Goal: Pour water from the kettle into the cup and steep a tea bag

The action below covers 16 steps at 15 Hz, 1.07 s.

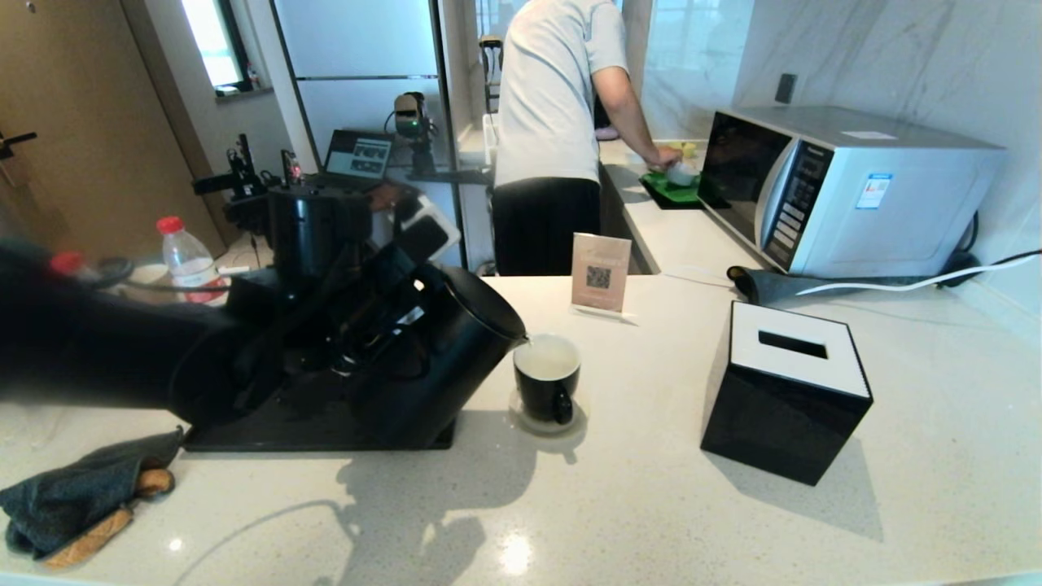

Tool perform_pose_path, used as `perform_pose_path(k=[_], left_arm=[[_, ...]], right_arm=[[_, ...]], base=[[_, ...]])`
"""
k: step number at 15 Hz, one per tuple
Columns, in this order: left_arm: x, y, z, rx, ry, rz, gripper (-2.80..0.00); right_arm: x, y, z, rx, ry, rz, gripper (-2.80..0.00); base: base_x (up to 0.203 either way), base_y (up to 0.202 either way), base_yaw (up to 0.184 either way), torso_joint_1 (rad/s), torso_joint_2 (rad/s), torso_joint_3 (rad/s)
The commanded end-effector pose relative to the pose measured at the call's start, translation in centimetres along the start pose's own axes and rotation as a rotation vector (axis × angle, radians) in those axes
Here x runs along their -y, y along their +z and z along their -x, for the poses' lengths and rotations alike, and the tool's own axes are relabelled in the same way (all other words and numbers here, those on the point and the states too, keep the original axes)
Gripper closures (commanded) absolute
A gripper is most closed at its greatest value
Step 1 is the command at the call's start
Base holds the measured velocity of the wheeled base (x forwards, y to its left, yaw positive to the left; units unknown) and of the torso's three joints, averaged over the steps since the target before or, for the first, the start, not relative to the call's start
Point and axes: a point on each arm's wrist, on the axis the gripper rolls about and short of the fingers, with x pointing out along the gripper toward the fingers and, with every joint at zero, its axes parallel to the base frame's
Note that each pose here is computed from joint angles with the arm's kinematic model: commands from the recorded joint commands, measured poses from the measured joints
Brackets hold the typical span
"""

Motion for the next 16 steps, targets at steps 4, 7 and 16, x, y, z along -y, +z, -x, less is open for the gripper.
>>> perform_pose_path(k=[4,7,16], left_arm=[[0.64,1.00,-0.37,-0.014,-0.045,-0.042,0.00],[0.79,1.12,-0.49,-0.011,-0.047,-0.044,0.00],[0.67,1.29,-0.56,-0.007,-0.042,-0.041,0.00]], right_arm=[[0.00,0.00,-0.01,-0.001,0.001,0.000,0.00],[0.00,0.00,-0.01,-0.001,0.001,0.000,0.00],[0.00,0.00,-0.01,-0.001,0.001,0.000,0.00]], base=[[0.000,0.000,0.000,0.000,0.00,0.000],[0.000,0.000,0.000,0.000,0.00,0.000],[0.000,0.000,0.000,0.000,0.00,0.000]])
